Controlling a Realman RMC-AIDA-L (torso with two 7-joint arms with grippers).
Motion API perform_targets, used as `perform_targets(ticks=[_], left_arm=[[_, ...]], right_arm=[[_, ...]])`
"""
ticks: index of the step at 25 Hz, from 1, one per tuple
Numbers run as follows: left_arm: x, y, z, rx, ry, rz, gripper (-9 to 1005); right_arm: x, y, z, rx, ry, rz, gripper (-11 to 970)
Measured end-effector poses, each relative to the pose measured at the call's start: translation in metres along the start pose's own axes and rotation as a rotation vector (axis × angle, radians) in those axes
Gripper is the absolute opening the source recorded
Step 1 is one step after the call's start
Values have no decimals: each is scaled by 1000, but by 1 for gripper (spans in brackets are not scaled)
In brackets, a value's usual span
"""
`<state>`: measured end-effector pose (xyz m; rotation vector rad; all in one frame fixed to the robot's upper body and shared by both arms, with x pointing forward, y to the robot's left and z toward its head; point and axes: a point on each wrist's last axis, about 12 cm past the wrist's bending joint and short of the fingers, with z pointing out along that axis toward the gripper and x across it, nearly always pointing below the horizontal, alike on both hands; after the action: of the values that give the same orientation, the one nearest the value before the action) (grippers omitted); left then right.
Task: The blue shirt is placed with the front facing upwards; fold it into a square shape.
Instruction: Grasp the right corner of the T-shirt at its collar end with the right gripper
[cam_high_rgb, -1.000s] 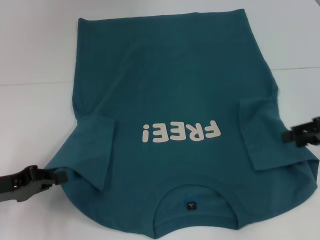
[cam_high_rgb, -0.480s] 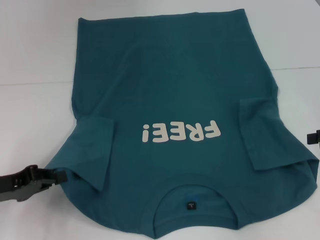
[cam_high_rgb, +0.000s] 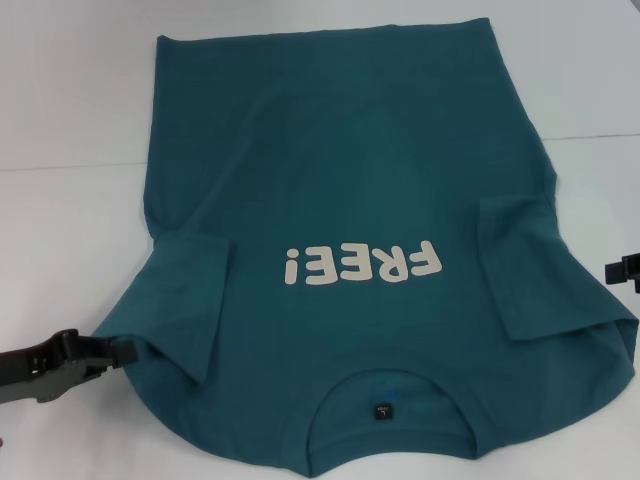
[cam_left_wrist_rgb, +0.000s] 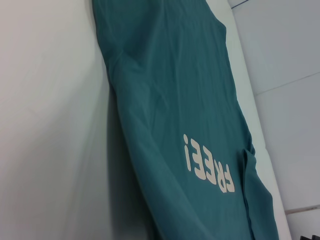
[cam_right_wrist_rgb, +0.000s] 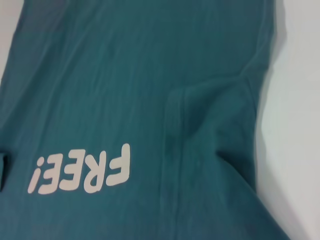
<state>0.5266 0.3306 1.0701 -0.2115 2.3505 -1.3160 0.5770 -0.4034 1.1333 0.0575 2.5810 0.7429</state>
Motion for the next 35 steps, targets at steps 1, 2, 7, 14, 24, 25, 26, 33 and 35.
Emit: perform_targets(ticks=[1, 2, 7, 14, 24, 25, 26, 33, 35], left_arm=[[0, 0, 0, 0, -1, 0, 0], [0, 0, 0, 0, -2, 0, 0], [-1, 0, 1, -3, -6, 1, 0], [0, 1, 0, -7, -8, -1, 0], [1, 3, 2, -13, -9, -8, 0], [1, 3, 2, -13, -10, -8, 0], [1, 3, 2, -13, -11, -7, 0], [1, 3, 2, -10, -16, -9, 1], [1, 3, 2, -10, -18, -10, 1]], right_arm=[[0, -1, 0, -3, -2, 6, 534], [0, -1, -1, -4, -1, 9, 539], [3, -5, -2, 27, 37, 7, 651], [2, -5, -2, 73, 84, -4, 756], [9, 7, 21, 102, 174, -44, 703], [9, 8, 23, 101, 176, -46, 703], [9, 9, 24, 99, 177, -48, 704], [8, 16, 33, 103, 195, -71, 704], [8, 17, 35, 112, 202, -70, 704]])
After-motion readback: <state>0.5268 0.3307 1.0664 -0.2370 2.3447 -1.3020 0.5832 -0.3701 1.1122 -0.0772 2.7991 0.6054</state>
